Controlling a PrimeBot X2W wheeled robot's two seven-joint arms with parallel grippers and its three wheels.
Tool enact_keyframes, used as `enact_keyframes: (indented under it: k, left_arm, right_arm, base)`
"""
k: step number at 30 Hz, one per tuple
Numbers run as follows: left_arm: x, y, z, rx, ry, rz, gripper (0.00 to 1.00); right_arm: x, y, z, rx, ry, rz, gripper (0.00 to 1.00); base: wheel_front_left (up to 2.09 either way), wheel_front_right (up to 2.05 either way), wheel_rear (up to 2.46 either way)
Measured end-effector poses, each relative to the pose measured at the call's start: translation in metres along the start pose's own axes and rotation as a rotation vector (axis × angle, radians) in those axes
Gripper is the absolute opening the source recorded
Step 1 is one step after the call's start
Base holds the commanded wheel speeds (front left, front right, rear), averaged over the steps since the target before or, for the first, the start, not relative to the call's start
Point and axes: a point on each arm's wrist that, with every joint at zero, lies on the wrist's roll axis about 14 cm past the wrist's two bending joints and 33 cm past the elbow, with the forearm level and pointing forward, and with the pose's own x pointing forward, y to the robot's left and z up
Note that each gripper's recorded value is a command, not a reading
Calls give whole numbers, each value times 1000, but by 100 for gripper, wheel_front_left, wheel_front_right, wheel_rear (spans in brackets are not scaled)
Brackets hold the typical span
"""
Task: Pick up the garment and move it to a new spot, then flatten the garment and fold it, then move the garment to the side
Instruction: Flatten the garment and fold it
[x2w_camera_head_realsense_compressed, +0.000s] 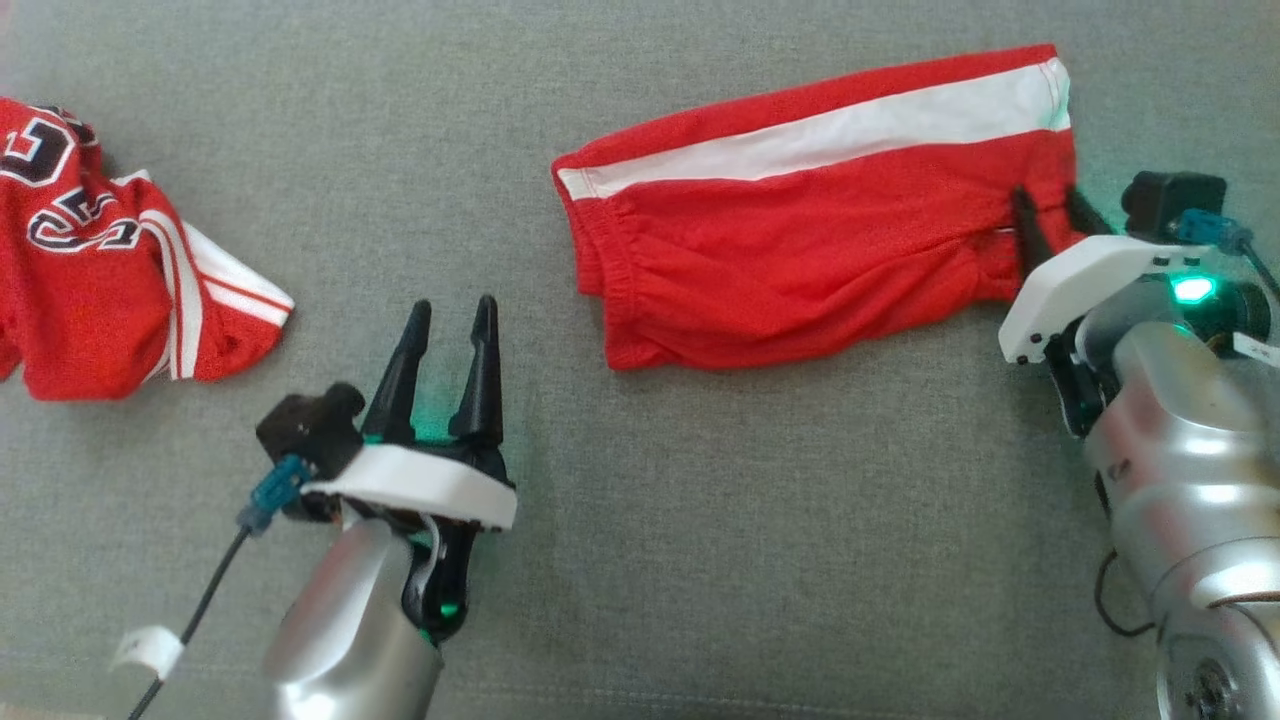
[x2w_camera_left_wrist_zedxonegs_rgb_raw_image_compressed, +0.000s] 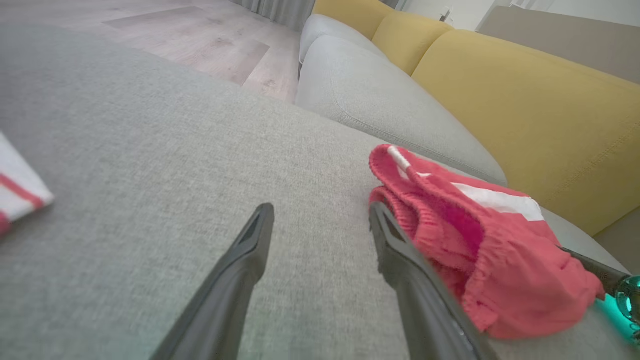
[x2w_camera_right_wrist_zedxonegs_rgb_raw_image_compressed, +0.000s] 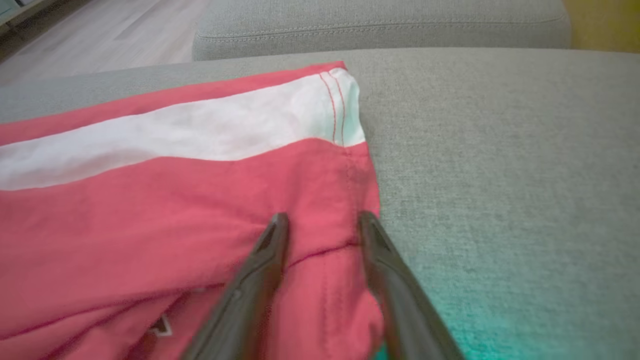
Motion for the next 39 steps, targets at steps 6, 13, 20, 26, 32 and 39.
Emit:
enact_keyframes:
  k: [6, 13, 20, 26, 32, 39]
  left_arm:
    - [-10, 2, 2, 8, -7, 13, 100]
    - [-26, 3, 1, 10, -13, 25, 100]
    - [-56, 7, -6, -13, -16, 56, 100]
    - [-62, 4, -9, -18, -14, 52, 100]
    - [-70, 15, -7, -21, -25, 86, 100]
    - [-84, 26, -1, -37, -51, 127, 100]
  right_arm:
    - [-10, -3, -5, 42, 19, -22, 0]
    - [-36, -6, -15, 149, -53, -64, 0]
    - [-74, -12, -31, 202, -80, -101, 0]
    - [-79, -10, -10, 181, -163, -80, 0]
    - [-69, 43, 54, 105, -339, 87, 0]
    - [-73, 135, 76, 46, -388, 347, 0]
  base:
    - [0, 0, 0]
    - [0, 0, 0]
    - [0, 0, 0]
    - [0, 0, 0]
    - [0, 0, 0]
    - [0, 0, 0]
